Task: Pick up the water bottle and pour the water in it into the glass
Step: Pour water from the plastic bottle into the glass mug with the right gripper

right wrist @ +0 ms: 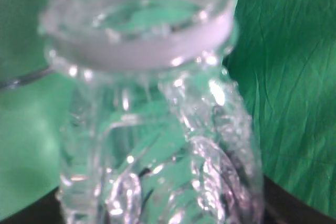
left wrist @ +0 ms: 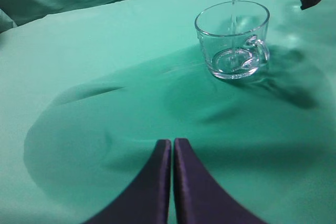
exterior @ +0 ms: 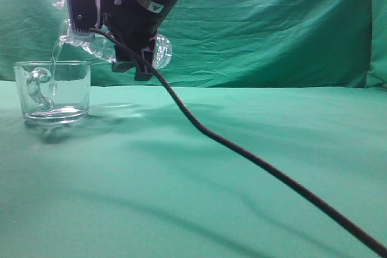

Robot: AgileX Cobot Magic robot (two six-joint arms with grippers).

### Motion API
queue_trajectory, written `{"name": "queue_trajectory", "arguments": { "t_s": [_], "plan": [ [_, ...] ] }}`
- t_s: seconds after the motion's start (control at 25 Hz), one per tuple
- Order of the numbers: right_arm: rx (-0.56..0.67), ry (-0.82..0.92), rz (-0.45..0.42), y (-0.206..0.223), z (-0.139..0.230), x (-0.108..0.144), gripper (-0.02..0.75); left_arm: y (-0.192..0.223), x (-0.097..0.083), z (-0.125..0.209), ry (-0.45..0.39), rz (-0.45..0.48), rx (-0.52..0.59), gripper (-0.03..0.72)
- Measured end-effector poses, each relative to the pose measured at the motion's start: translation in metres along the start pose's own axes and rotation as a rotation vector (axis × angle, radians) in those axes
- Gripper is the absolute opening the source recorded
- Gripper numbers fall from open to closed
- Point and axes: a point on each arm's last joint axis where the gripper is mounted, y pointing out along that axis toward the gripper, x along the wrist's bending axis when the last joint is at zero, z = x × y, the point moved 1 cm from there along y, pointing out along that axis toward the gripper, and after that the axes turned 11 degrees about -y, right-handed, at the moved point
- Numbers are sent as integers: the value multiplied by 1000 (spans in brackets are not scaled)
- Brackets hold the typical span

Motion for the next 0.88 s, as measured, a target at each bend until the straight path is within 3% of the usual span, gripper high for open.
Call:
{"name": "queue_trajectory", "arguments": {
  "t_s": [0.88],
  "plan": [
    [15, -34, 30, -1, 2, -10, 433, 0, 0, 0, 0, 0, 0, 0]
  ]
}}
